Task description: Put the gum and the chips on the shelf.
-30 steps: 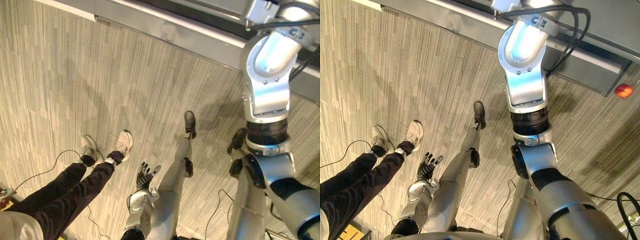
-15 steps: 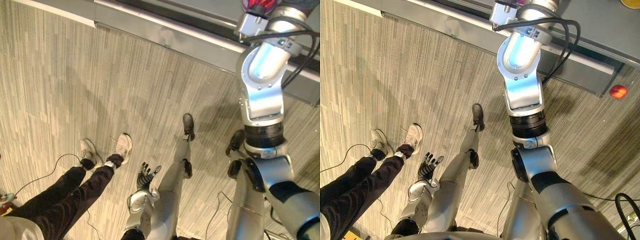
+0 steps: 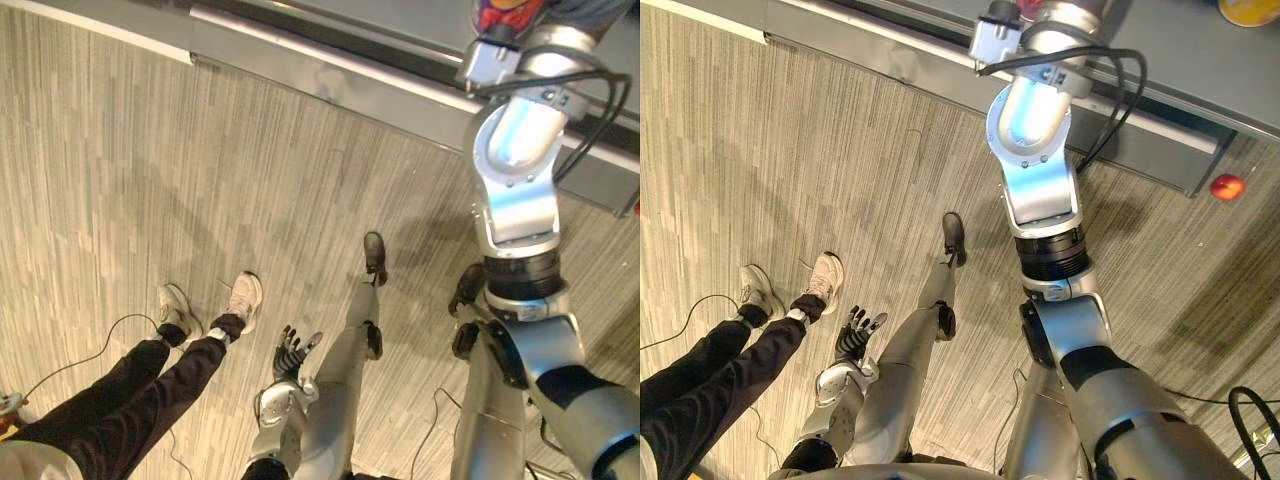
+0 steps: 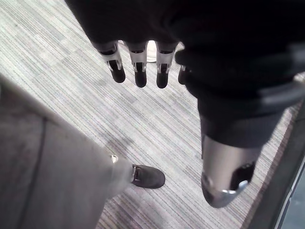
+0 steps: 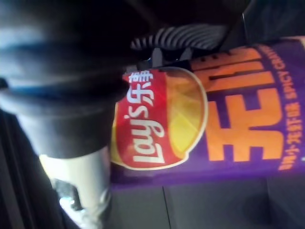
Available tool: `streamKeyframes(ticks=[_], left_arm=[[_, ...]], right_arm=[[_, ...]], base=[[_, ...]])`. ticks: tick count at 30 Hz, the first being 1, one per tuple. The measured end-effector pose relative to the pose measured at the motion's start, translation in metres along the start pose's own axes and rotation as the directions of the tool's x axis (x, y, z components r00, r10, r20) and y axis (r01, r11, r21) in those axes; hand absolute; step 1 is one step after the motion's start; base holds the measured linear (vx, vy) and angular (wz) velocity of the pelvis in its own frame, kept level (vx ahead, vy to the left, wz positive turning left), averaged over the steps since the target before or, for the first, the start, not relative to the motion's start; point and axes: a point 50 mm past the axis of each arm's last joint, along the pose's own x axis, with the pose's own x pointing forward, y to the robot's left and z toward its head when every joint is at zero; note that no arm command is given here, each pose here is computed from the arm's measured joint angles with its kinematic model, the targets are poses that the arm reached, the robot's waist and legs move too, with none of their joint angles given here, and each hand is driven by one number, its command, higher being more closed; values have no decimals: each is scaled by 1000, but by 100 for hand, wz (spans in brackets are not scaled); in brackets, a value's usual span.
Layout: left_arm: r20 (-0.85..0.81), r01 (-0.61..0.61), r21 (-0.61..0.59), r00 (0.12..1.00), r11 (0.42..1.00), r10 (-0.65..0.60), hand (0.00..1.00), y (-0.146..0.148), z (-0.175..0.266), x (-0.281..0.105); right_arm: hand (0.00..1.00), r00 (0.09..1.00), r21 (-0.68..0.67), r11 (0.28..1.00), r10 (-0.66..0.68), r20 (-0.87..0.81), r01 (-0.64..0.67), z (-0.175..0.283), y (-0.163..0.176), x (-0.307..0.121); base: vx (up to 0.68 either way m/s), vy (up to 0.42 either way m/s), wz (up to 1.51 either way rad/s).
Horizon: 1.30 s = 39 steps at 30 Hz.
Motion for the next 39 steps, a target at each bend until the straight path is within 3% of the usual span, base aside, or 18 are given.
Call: streamKeyframes(ticks=[19, 26, 34, 39], left_arm=[[-34, 19, 45, 999, 999, -17, 0, -2, -6, -1], [-56, 8, 81, 998, 997, -4, 0, 1, -11, 0], [-143, -90, 140, 984, 986, 110, 0, 23, -25, 1], [-206, -109, 235, 966, 966, 159, 0, 37, -36, -2]], right_arm=[[0, 967, 27, 995, 99, -234, -95, -35, -4, -58], [0, 917, -47, 990, 103, -386, -132, -65, -17, -90], [0, 743, -74, 963, 150, -653, -259, -93, -39, -176], [0, 552, 3, 922, 234, -800, -387, -91, -55, -244]], base=[[-2, -28, -6], [31, -40, -5], [40, -68, -19], [44, -24, -15]])
